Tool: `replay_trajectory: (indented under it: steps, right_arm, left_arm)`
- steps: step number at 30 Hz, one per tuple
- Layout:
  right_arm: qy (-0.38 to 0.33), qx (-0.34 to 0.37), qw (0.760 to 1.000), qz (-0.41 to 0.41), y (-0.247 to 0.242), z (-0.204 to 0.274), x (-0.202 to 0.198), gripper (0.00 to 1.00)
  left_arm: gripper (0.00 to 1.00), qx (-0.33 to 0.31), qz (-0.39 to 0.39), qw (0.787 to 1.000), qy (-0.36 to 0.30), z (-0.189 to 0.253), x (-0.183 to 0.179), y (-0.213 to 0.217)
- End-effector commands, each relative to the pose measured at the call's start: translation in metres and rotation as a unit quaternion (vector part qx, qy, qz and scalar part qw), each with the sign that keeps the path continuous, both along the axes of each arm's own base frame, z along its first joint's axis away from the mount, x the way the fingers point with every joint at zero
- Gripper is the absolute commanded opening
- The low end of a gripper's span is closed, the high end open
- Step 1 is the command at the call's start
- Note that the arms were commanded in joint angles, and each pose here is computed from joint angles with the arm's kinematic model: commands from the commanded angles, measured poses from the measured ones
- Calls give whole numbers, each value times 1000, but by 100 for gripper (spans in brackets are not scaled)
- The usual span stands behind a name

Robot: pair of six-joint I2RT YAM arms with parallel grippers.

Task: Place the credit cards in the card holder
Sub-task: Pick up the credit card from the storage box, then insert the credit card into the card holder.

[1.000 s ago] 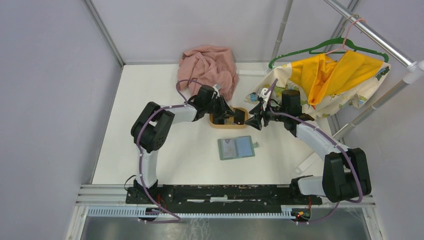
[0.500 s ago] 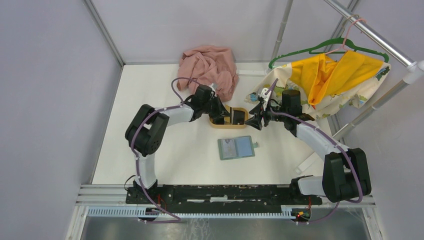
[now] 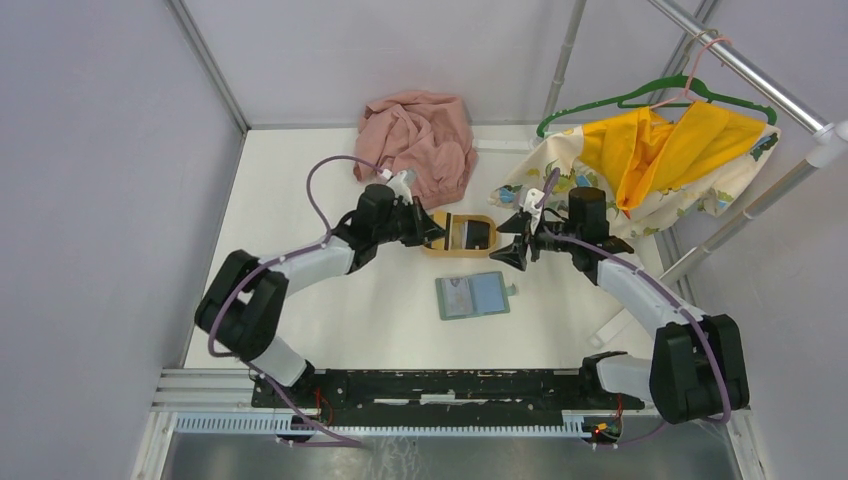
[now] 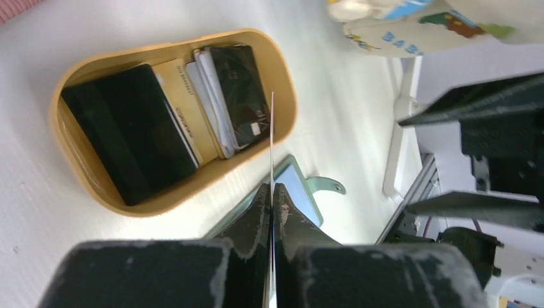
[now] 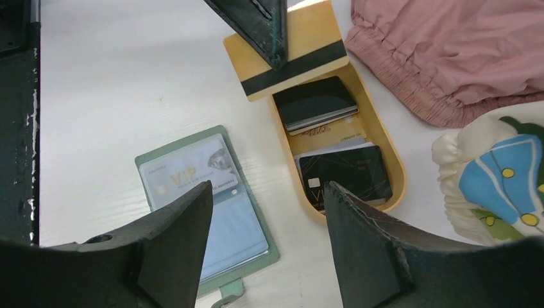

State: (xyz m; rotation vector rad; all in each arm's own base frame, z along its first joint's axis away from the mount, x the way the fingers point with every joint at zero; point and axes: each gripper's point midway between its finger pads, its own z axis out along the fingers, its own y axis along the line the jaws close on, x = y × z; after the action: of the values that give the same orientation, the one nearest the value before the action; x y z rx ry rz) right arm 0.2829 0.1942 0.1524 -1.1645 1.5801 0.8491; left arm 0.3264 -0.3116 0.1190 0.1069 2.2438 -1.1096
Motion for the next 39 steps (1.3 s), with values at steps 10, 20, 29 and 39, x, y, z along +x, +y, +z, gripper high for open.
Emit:
replay_trajectory:
  steps: [10,20,29,39]
  right_arm:
    - [-37,133,988,74,17,40,-61,90]
    - [85,166,978,97,45,43,-85,98]
    - [154,185,964,113,59,54,-99,96]
    - [162,205,959,107,60,69,-99,80]
  left_arm:
    - [2,-146,-76,950,-265,103,-94,9]
    - [2,-177,-125,922,-320,100,-143,-11]
    - [2,-191,-152,910,-336,100,-153,-19]
    - [2,-208,-186,900,-335,98,-166,-31]
